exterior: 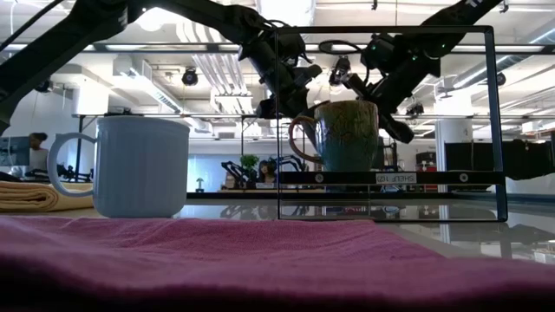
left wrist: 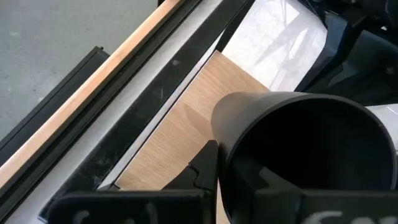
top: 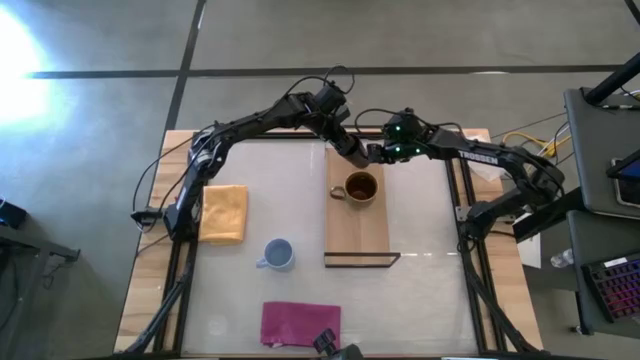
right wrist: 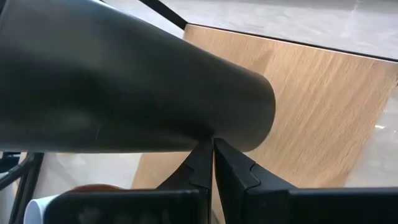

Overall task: Stack small to large cups/mugs on shelf
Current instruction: Put the black cup on the shelf

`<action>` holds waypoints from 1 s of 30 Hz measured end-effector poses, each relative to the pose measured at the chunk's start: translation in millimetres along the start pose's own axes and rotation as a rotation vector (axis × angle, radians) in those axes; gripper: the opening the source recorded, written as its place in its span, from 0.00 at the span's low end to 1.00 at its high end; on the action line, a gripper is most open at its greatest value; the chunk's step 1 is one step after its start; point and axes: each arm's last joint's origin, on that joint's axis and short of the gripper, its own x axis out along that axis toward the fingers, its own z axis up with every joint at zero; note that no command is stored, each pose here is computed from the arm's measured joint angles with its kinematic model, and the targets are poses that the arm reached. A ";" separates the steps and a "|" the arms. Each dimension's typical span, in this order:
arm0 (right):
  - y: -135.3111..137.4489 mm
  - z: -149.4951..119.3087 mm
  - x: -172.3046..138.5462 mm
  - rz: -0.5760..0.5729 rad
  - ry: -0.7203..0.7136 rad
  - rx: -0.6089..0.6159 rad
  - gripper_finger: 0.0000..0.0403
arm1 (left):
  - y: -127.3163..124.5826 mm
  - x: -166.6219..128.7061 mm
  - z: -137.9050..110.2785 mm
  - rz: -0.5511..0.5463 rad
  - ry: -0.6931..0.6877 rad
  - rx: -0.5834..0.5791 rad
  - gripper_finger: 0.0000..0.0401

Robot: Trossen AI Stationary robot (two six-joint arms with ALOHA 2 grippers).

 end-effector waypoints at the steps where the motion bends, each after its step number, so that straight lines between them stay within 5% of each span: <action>1: -0.2 0.0 1.0 0.000 0.001 0.000 0.02 | -0.3 0.0 0.0 0.000 0.000 0.001 0.00; 13: -1.2 -0.4 2.9 -0.015 0.002 -0.005 0.02 | 0.2 8.5 -2.3 -0.008 -0.023 0.009 0.01; 30: -13.2 -10.7 8.7 -0.062 0.022 0.003 0.02 | -4.8 14.5 -2.3 -0.024 -0.064 -0.004 0.31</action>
